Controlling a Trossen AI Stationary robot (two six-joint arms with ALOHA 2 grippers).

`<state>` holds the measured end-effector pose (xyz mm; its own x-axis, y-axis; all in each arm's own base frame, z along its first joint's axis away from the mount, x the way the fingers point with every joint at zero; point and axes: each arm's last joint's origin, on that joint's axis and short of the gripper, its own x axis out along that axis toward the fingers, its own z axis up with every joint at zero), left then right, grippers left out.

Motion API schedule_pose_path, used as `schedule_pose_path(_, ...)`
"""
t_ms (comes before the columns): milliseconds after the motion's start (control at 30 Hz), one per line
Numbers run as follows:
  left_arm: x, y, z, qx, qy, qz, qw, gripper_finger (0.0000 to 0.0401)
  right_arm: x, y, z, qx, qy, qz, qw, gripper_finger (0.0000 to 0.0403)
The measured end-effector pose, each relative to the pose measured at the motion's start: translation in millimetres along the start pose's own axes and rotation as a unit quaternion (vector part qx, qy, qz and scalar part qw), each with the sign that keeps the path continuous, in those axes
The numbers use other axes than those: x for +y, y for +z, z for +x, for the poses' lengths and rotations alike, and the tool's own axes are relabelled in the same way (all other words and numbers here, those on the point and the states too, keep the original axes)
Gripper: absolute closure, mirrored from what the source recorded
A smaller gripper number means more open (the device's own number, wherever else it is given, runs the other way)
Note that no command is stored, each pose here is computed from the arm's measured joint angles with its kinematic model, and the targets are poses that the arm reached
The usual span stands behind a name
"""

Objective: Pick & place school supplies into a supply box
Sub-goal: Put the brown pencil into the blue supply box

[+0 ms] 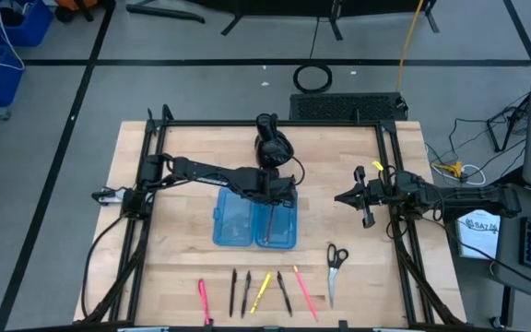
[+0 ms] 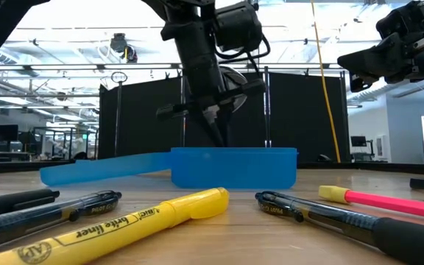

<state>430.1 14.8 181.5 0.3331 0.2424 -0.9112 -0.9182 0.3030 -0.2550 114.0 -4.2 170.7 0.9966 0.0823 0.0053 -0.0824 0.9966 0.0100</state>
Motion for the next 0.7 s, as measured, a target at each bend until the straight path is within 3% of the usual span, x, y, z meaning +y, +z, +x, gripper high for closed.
schedule_pose_path(267, 3, -8, -3, -0.037, 0.040, -0.004, 0.998, 0.0371, 0, 0, 0, 0.000, 0.000, 0.001, 1.000, 0.0403)
schedule_pose_path(700, 2, -22, -4, -0.056, 0.055, 0.010, 0.997, 0.0371, 0, 0, 0, 0.000, 0.000, 0.002, 1.000, 0.0403)
